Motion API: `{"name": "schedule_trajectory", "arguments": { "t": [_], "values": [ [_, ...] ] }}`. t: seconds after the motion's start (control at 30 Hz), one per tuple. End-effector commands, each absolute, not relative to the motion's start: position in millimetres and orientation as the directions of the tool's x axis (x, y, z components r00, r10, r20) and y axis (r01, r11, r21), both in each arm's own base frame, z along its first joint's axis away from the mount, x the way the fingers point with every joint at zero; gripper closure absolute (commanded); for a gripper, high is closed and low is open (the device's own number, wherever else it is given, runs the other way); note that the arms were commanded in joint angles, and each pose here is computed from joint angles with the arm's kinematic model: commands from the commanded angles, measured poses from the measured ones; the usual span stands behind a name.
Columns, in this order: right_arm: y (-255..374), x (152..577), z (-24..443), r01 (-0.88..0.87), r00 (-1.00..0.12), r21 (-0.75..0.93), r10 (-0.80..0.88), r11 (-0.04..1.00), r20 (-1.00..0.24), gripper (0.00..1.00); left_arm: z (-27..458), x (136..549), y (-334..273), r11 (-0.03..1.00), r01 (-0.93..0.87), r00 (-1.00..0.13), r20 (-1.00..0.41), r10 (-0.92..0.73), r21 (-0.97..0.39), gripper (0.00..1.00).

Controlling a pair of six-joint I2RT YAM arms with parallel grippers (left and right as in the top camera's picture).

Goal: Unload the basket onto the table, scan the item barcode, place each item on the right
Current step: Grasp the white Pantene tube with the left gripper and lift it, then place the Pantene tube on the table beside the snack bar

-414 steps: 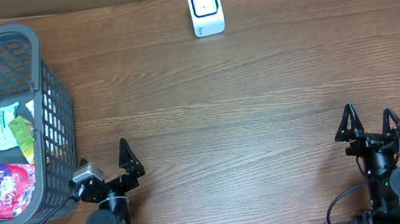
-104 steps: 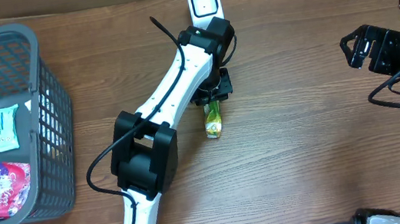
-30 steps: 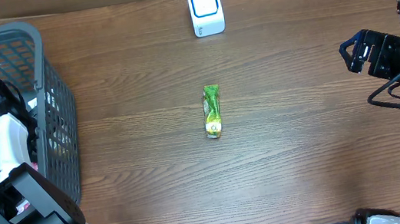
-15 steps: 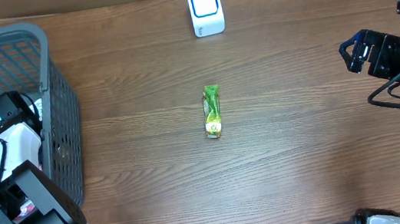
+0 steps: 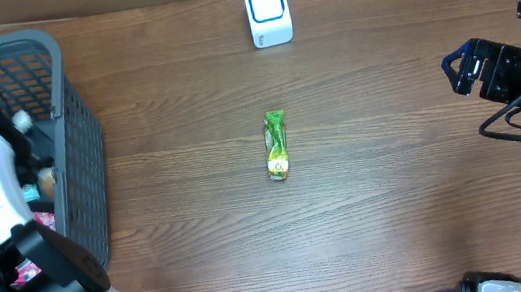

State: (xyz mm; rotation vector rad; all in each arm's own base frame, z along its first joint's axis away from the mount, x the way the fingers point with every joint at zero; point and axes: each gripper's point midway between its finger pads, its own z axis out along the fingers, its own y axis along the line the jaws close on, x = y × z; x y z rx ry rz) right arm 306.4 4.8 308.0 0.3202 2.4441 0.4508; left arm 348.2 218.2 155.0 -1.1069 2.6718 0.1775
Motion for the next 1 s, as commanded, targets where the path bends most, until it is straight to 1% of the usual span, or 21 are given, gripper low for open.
{"name": "schedule_trajectory", "arguments": {
  "t": [0.0,0.03,0.1,0.13,0.17,0.27,0.37,0.47,0.53,0.67,0.83,0.87,0.9,0.97],
  "values": [
    [6,309,316,0.102,-0.763,0.388,0.322,0.916,-0.560,0.00,255,367,217,0.747,-0.664,-0.660,-0.447,-0.604,-0.029,0.96],
    [6,309,316,0.103,-0.763,0.389,0.323,0.916,-0.560,0.00,272,368,212,0.757,-0.652,-0.659,-0.465,-0.591,-0.039,0.96],
    [6,308,316,0.104,-0.763,0.390,0.325,0.915,-0.559,0.00,320,367,189,0.791,-0.607,-0.651,-0.523,-0.551,-0.078,0.96],
    [6,308,316,0.104,-0.763,0.390,0.325,0.915,-0.559,0.00,334,367,180,0.804,-0.587,-0.650,-0.540,-0.536,-0.092,0.96],
    [6,308,316,0.104,-0.764,0.390,0.325,0.915,-0.558,0.00,357,366,154,0.838,-0.532,-0.658,-0.564,-0.499,-0.122,0.96],
    [6,308,316,0.104,-0.763,0.390,0.325,0.915,-0.559,0.00,373,365,106,0.892,-0.429,-0.705,-0.566,-0.428,-0.140,0.96],
    [6,309,316,0.103,-0.761,0.389,0.324,0.915,-0.561,0.00,368,368,58,0.939,-0.317,-0.773,-0.537,-0.339,-0.136,0.96],
    [6,309,317,0.102,-0.761,0.389,0.324,0.916,-0.562,0.00,346,373,5,0.964,-0.227,-0.842,-0.469,-0.267,-0.140,0.96],
    [6,309,316,0.103,-0.762,0.389,0.324,0.916,-0.561,0.00,321,370,-27,0.972,-0.198,-0.891,-0.391,-0.233,-0.126,0.96],
    [6,309,316,0.103,-0.761,0.389,0.324,0.916,-0.562,0.00,259,358,-69,0.975,-0.219,-0.946,-0.237,-0.222,-0.040,0.96],
    [5,312,313,0.106,-0.767,0.389,0.325,0.915,-0.554,0.00,178,359,-113,0.985,-0.170,-0.970,-0.176,-0.167,-0.002,0.96],
    [5,312,312,0.109,-0.771,0.389,0.325,0.915,-0.548,0.00,162,359,-118,0.985,-0.171,-0.971,-0.172,-0.168,-0.001,0.96],
    [5,313,308,0.115,-0.779,0.390,0.327,0.913,-0.535,0.00,134,358,-123,0.981,-0.192,-0.968,-0.164,-0.189,-0.002,0.96],
    [5,313,303,0.123,-0.790,0.391,0.329,0.912,-0.518,0.00,109,356,-122,0.974,-0.227,-0.961,-0.160,-0.225,-0.006,0.96]
  ]
}}
